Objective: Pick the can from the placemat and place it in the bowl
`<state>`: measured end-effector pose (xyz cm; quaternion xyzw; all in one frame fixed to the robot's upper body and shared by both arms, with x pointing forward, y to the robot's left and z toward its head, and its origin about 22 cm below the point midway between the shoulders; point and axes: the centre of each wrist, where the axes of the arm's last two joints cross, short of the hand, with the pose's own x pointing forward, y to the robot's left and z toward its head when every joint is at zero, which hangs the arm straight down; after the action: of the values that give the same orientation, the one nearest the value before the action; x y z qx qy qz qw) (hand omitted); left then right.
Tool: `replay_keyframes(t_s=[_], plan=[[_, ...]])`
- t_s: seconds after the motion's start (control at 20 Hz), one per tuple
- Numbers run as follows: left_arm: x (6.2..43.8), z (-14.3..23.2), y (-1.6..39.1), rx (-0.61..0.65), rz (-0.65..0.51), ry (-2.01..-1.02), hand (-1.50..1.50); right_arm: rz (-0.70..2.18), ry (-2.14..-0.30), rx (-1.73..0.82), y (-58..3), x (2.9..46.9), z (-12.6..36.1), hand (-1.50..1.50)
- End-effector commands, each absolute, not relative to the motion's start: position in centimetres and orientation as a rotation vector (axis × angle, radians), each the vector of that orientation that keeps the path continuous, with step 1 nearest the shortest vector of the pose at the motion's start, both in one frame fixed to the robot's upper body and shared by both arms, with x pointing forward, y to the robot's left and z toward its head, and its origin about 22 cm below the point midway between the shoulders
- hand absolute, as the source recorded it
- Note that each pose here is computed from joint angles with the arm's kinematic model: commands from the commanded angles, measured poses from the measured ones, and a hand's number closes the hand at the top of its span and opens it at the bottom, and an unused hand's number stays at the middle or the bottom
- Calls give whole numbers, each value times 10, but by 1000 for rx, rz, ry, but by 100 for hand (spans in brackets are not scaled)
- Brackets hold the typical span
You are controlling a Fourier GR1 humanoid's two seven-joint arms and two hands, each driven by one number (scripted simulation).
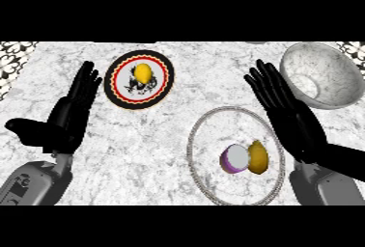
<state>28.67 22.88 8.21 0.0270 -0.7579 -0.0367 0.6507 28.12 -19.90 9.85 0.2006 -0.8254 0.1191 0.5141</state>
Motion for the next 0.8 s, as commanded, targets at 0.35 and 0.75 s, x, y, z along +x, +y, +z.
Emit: replay_keyframes(t_s=[0.35, 0.75], plan=[[271, 41, 236, 126, -62, -1575, 0, 425, -1611, -492, -240, 260, 32, 150], [269, 39, 230, 75, -95, -1591, 0, -29, -1970, -554, -129, 183, 16, -150]])
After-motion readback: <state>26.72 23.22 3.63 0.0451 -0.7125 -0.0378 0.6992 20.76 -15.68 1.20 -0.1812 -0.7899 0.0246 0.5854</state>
